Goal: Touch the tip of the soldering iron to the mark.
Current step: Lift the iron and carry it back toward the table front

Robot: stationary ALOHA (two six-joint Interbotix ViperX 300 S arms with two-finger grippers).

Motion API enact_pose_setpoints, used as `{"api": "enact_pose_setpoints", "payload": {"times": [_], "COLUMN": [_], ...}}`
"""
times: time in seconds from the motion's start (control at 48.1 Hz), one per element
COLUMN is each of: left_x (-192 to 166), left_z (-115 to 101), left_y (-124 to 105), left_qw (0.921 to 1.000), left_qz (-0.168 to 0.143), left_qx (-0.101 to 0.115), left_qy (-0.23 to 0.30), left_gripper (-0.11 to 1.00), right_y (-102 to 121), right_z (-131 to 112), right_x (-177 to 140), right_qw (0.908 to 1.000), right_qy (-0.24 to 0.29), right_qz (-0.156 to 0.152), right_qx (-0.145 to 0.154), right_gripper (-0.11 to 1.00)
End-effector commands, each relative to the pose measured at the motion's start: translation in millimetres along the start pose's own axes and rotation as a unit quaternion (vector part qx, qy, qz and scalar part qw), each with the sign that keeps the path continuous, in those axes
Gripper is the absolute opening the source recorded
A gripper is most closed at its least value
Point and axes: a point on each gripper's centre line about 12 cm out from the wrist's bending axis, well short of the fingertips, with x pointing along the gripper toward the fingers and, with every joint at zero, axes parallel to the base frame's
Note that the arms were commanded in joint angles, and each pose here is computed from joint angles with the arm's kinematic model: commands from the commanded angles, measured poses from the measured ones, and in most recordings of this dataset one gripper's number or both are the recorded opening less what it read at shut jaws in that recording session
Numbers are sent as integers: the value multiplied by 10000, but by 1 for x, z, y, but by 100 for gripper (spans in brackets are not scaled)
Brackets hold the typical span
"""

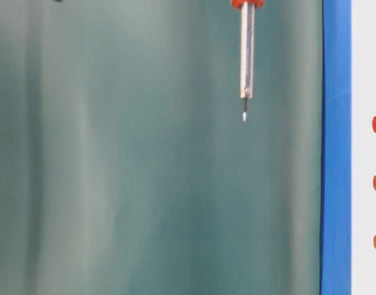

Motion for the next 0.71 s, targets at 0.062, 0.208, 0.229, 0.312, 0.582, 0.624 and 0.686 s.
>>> {"api": "enact_pose_setpoints", "payload": {"times": [0.062, 0.208, 0.229, 0.312, 0.582, 0.624, 0.686], "left_x": [1, 1, 1, 1, 1, 1, 1], "left_z": [6, 6, 6, 7, 6, 6, 7], "left_y": [0, 0, 0, 0, 0, 0, 0], "left_qw": [9999, 9999, 9999, 9999, 9999, 9999, 9999], "left_qz": [2, 2, 2, 4, 4, 2, 3], "left_qx": [8, 8, 8, 0, 0, 8, 0], "left_qy": [-107, -107, -115, -115, -115, -115, -131], "left_gripper": [0, 0, 0, 0, 0, 0, 0], "right_y": [35, 55, 57, 61, 61, 60, 60], "right_z": [-1, -7, -7, -9, 1, 5, 12], "right_x": [3, 11, 12, 18, 34, 40, 52], "right_qw": [9990, 9985, 9985, 9989, 9997, 9998, 9999], "right_qy": [-177, -94, -83, -1, -21, 7, 58], "right_qz": [398, 511, 511, 451, 127, 78, -5], "right_qx": [-121, -163, -164, -154, -227, -202, -138], "right_gripper": [6, 6, 6, 6, 6, 6, 6]}}
